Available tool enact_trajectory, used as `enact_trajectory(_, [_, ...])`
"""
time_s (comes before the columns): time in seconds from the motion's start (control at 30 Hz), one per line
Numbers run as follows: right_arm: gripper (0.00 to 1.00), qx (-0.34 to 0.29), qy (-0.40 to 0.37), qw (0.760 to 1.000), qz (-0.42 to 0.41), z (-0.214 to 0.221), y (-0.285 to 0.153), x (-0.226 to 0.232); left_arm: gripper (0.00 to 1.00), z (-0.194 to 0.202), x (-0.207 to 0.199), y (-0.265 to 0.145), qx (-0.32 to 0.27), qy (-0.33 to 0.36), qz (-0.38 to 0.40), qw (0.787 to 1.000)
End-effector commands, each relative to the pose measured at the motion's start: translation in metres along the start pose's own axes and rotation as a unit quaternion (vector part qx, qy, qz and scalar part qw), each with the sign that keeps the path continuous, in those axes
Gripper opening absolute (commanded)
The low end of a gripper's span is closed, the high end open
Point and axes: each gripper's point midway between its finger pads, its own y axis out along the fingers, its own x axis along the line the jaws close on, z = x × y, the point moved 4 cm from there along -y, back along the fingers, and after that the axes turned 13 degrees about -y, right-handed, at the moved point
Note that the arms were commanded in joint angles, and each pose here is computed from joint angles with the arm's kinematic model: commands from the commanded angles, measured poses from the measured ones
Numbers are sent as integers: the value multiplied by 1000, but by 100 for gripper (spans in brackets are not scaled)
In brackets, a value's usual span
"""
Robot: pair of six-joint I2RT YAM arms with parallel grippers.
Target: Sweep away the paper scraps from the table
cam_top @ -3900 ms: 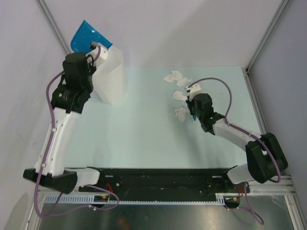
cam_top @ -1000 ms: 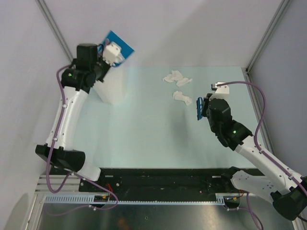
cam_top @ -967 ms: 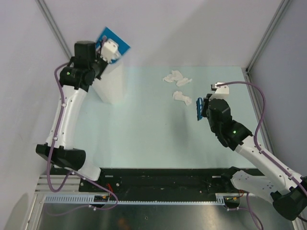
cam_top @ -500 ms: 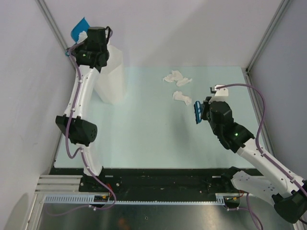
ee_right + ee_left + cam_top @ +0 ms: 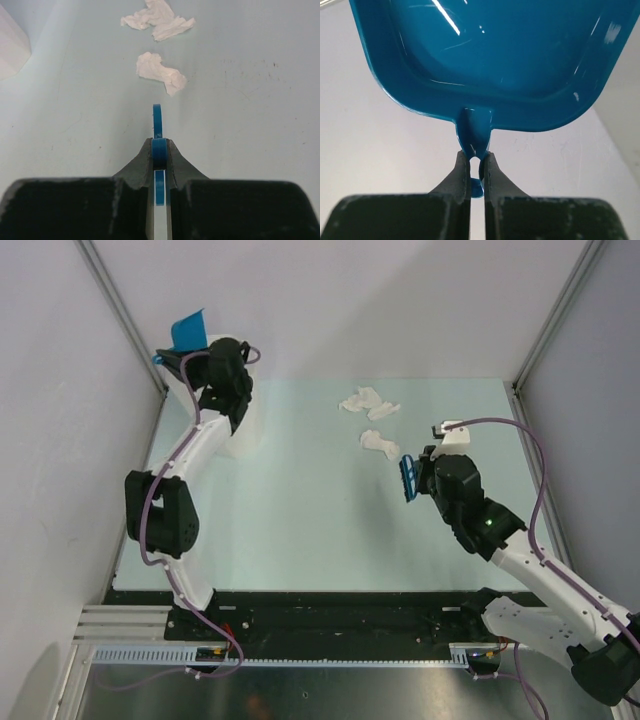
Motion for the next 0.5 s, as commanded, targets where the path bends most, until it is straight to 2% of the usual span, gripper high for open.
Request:
enact_trajectory(0.0, [0, -23, 1, 1000, -10, -8, 1, 4, 0, 29, 77, -17, 23, -36, -86, 995])
enact_trajectory(0.2, [0, -24, -7, 1000, -9, -7, 5, 5, 0, 28, 78, -21, 16, -43, -89, 995])
enact_trajectory(0.3, [0, -27, -14, 1000, -2, -8, 12, 3, 0, 32, 87, -23, 6, -82, -98, 992])
enact_trajectory(0.37, [0, -43, -23, 999, 6, -15, 20, -3, 0, 32, 99, -26, -24, -120, -113, 986])
enact_trajectory(0.4, [0, -47, -36, 998, -4, -16, 27, -2, 0, 40, 113, -31, -53, -183, -128, 973])
enact_trajectory(0.43, [0, -54, -66, 996, 0, -18, 34, -10, 0, 36, 125, -37, -100, -212, -143, 962])
enact_trajectory(0.47, [0, -89, -76, 993, -3, -33, 40, -12, 0, 36, 129, -40, -123, -229, -140, 955])
